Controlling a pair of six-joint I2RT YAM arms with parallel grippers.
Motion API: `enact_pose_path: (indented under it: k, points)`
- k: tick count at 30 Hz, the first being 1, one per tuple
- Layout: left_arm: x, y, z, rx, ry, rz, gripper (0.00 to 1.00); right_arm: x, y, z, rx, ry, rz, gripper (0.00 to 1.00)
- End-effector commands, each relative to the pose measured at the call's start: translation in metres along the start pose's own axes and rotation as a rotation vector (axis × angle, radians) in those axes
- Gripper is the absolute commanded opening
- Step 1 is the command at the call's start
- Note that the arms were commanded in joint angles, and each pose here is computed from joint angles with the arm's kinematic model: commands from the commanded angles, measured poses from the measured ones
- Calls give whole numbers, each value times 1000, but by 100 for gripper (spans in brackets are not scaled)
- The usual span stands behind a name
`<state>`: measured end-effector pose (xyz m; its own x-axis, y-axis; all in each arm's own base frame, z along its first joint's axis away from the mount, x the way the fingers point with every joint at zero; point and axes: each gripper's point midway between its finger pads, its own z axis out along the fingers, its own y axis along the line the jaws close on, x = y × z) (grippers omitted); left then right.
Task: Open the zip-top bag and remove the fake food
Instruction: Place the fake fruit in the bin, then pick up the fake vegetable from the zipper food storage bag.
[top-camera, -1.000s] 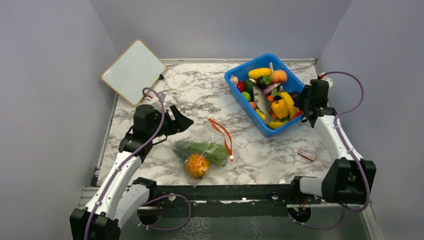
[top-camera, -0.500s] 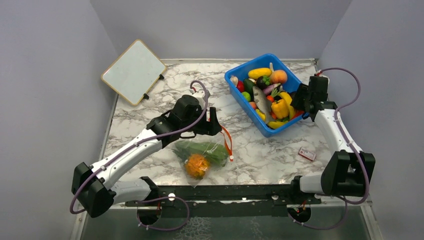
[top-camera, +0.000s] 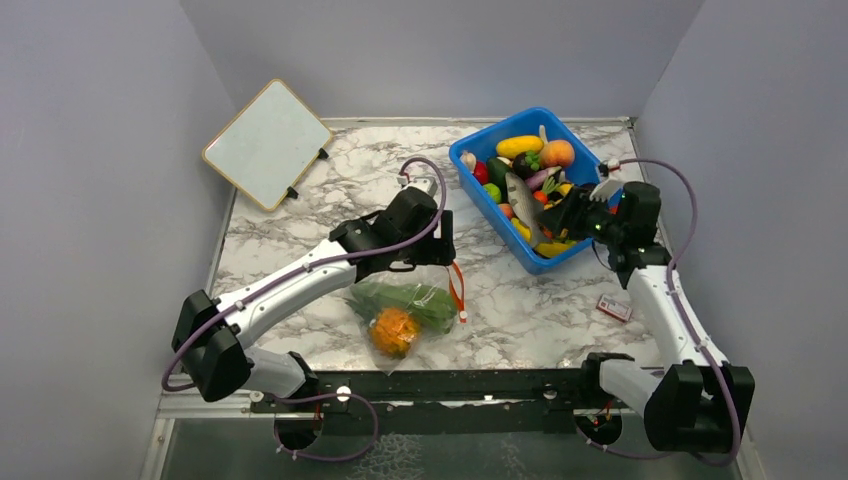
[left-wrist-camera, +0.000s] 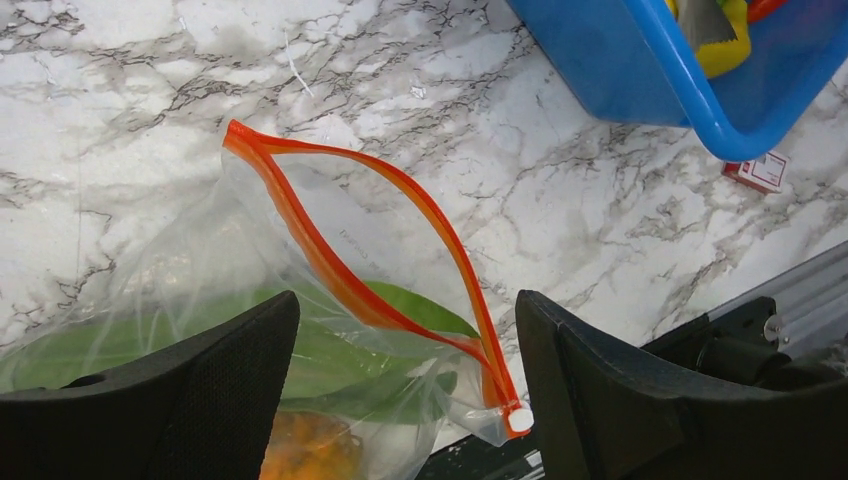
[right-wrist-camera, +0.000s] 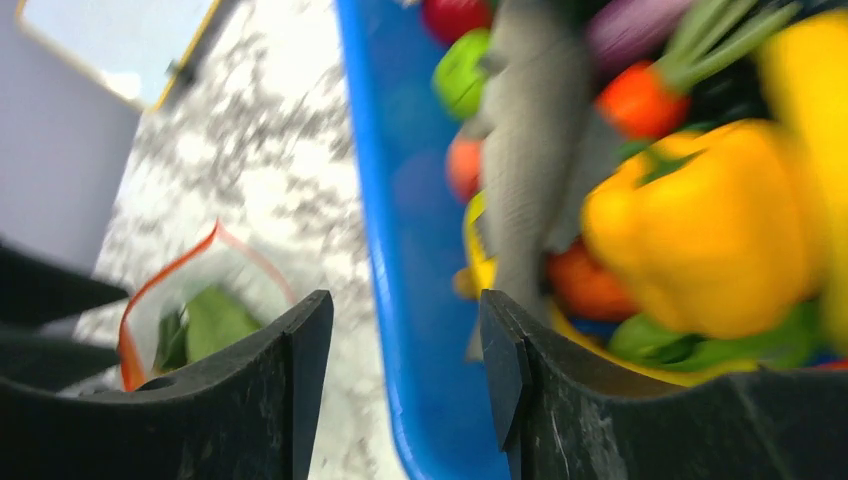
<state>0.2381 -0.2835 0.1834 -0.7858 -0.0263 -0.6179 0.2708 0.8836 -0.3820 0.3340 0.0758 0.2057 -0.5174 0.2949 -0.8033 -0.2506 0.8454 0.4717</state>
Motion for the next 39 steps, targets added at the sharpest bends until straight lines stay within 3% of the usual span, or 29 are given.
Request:
enact_pose_path:
  k: [1,4,7,14,21,33,39]
  points:
    - [-2,6,3,-82,13,-34,82,37,63,0,-319,84,-16,55]
    - [7,8,11,-95,51,-19,80,61,79,1,-355,146,-69,55]
    - [18,4,20,-74,107,2,71,79,92,1,-407,176,-76,54]
    - [15,6,13,-66,87,28,26,105,121,-5,-547,175,-184,52]
    - [15,-14,-3,84,103,149,0,122,152,-11,-684,160,-231,51]
    - [13,-41,-22,275,84,270,0,191,189,-4,-797,392,-244,53]
    - [17,-43,-25,304,79,272,0,236,183,8,-720,532,-193,65]
